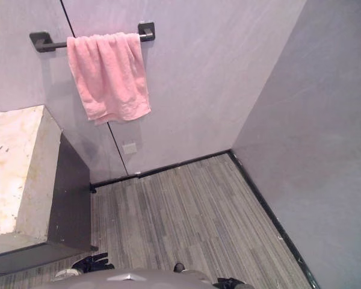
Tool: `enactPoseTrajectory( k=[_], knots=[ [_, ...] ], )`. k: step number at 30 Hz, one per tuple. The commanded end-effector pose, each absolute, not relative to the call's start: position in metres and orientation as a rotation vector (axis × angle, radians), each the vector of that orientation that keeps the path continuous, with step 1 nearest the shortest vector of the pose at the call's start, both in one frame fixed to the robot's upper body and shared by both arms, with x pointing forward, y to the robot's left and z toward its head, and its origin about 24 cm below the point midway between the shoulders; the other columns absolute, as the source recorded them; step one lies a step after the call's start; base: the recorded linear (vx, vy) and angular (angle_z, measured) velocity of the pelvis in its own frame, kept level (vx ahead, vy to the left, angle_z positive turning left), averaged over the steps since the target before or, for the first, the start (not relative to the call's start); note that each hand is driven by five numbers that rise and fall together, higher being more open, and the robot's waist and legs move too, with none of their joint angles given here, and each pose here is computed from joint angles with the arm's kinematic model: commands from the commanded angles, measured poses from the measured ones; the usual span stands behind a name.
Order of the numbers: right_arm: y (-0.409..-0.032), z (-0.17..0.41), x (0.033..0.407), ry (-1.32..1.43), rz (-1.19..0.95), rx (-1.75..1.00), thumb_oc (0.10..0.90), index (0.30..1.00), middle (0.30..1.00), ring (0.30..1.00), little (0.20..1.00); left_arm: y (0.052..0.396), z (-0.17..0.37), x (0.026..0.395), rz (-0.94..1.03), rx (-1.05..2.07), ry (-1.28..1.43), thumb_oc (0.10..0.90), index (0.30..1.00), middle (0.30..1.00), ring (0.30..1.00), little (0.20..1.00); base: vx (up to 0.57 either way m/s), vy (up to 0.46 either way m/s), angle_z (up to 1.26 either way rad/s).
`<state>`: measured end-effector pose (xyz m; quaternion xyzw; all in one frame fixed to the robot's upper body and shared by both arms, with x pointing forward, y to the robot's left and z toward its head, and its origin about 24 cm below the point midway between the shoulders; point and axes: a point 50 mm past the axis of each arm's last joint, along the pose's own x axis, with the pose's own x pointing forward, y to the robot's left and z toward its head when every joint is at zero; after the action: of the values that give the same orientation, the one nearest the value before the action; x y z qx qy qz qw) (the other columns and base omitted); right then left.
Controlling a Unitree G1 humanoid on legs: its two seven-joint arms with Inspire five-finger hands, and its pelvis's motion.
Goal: Organize the bathroom.
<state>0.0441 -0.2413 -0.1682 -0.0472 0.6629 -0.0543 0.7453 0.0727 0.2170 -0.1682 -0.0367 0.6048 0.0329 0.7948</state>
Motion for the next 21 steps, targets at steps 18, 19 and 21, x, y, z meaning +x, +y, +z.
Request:
enactPoseTrajectory(
  k=[18, 19, 21],
  knots=[
    [-0.2257, -0.1734, 0.0314, 1.550, -0.070, -0.116, 0.800, 0.900, 0.900, 0.900, 0.900, 0.2026, -0.1773, 0.0247, 0.091, -0.149, 1.539, 0.800, 0.900, 0.900, 0.900, 0.900, 0.00, 0.000, 0.00],
    [-0.2256, -0.1735, 0.0313, 1.551, -0.069, -0.116, 0.800, 0.900, 0.900, 0.900, 0.900, 0.2024, -0.1774, 0.0246, 0.091, -0.149, 1.539, 0.800, 0.900, 0.900, 0.900, 0.900, 0.00, 0.000, 0.00],
    [-0.2256, -0.1734, 0.0316, 1.553, -0.061, -0.119, 0.800, 0.900, 0.900, 0.900, 0.900, 0.2005, -0.1775, 0.0235, 0.082, -0.163, 1.549, 0.800, 0.900, 0.900, 0.900, 0.900, 0.00, 0.000, 0.00]
  ],
)
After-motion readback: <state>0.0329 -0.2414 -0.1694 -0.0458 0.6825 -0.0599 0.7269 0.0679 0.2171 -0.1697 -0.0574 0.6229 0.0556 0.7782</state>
